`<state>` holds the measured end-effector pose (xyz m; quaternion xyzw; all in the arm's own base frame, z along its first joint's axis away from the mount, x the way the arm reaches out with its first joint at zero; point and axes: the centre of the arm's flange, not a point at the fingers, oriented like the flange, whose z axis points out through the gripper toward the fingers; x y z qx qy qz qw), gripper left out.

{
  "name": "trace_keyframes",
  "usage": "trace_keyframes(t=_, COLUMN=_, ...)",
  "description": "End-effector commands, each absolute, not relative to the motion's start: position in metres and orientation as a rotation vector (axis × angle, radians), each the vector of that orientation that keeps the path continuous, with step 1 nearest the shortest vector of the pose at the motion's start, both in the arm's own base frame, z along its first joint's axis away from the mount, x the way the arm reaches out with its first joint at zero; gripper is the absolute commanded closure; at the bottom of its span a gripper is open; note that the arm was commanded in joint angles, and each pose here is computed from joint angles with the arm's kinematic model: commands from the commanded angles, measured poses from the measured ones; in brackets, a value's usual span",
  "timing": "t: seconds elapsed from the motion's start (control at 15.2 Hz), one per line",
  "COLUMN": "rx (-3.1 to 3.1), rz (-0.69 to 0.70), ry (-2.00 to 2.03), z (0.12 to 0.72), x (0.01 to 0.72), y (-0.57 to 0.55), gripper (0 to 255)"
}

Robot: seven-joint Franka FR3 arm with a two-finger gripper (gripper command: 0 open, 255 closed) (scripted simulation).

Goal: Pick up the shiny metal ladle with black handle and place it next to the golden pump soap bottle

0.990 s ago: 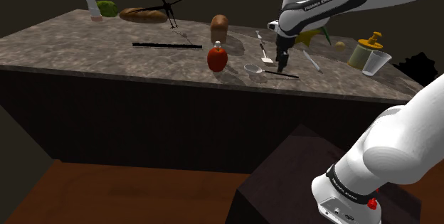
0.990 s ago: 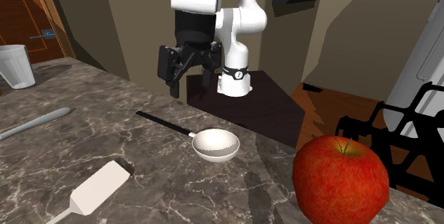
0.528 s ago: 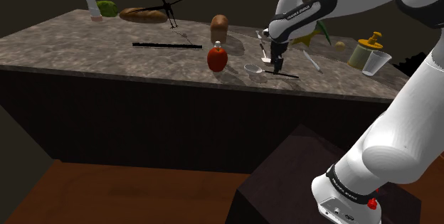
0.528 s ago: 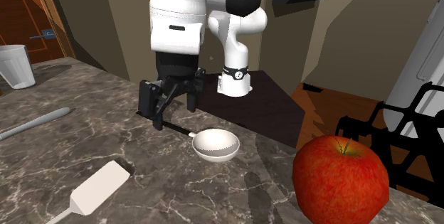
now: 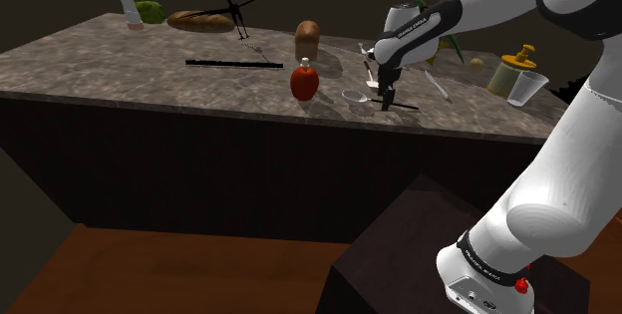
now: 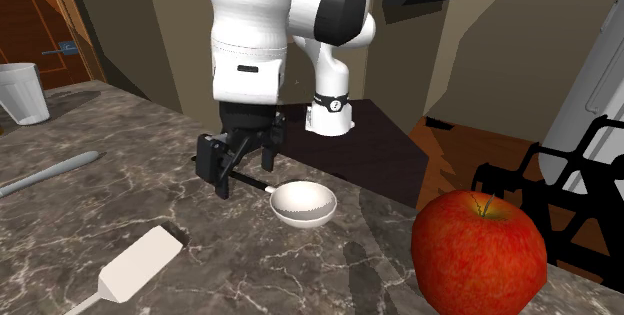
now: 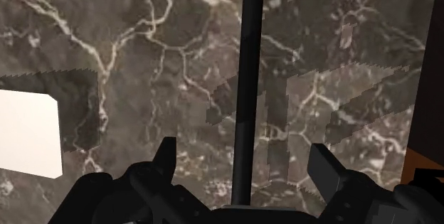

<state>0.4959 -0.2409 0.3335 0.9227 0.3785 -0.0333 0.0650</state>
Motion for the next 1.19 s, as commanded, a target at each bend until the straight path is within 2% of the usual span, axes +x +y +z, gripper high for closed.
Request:
trace_keyframes(t=0.0, rx=2.785, rz=-0.100, ry=1.142, z=0.333, x=0.496, y=-0.241, gripper=0)
trace_keyframes(t=0.2, rx=2.785, rz=-0.100, ry=1.142, z=0.333, x=0.496, y=-0.241, gripper=0)
trace_keyframes(t=0.26, rx=2.785, rz=-0.100, ry=1.142, z=0.333, x=0.496, y=-0.241, gripper=255)
trace_keyframes(t=0.86, rx=2.785, rz=-0.100, ry=1.142, z=0.333, x=0.496, y=-0.241, gripper=255)
trace_keyframes(t=1.12, rx=2.785, rz=-0.100, ry=1.142, z=0.354, x=0.496, y=-0.241, gripper=255)
